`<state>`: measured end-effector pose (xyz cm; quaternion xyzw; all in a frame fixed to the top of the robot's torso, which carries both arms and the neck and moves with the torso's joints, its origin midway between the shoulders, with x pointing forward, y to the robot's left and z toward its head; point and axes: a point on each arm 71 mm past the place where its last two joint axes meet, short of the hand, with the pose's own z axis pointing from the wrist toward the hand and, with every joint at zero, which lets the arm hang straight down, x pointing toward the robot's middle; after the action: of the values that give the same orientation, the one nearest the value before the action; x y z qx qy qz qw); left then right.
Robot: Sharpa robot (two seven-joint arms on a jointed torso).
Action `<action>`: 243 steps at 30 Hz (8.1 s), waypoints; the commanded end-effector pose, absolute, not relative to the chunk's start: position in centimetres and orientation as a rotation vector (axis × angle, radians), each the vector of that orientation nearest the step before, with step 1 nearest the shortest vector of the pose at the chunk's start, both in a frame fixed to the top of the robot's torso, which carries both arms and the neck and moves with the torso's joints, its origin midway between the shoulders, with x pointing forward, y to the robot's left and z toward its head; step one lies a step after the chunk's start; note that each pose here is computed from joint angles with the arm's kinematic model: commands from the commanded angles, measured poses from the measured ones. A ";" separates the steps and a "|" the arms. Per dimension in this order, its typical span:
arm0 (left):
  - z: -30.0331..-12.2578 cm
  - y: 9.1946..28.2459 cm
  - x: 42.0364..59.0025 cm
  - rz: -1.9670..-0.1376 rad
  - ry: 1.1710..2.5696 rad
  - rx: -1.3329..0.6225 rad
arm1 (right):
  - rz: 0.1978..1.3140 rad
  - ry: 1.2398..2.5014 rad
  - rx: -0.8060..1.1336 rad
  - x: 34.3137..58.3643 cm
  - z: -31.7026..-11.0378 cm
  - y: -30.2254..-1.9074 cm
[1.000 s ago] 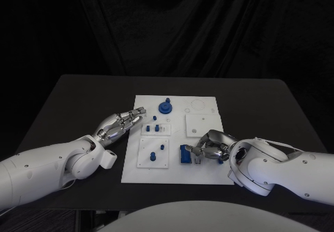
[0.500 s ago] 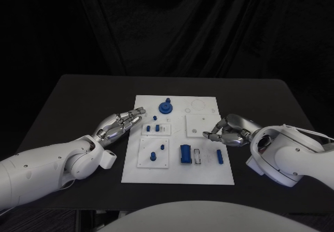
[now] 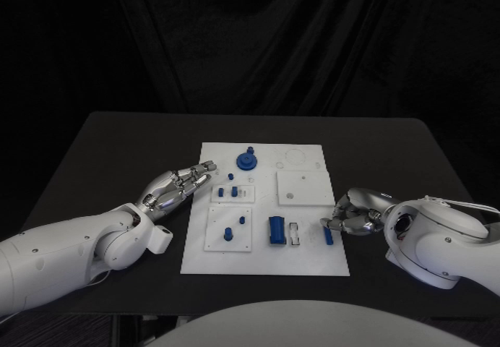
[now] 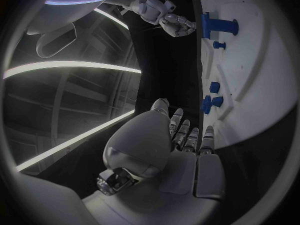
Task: Assemble the parts on the task board
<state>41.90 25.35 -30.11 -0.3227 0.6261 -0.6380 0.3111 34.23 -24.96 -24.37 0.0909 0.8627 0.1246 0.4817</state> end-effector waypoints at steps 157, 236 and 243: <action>-30.8 24.6 41.7 -1.723 1.667 -0.858 | 0.542 2.178 0.399 34.1 -26.3 -20.3; -31.3 24.5 41.5 -1.726 1.680 -0.867 | 0.464 2.235 0.215 33.9 -27.9 -20.1; -31.3 24.5 41.5 -1.726 1.676 -0.868 | 0.510 2.187 0.232 33.9 -27.5 -20.0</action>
<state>41.60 24.67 -31.27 -0.3260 0.6309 -0.6404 0.2924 34.00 -20.08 -27.62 0.0902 0.8821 0.1949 0.4192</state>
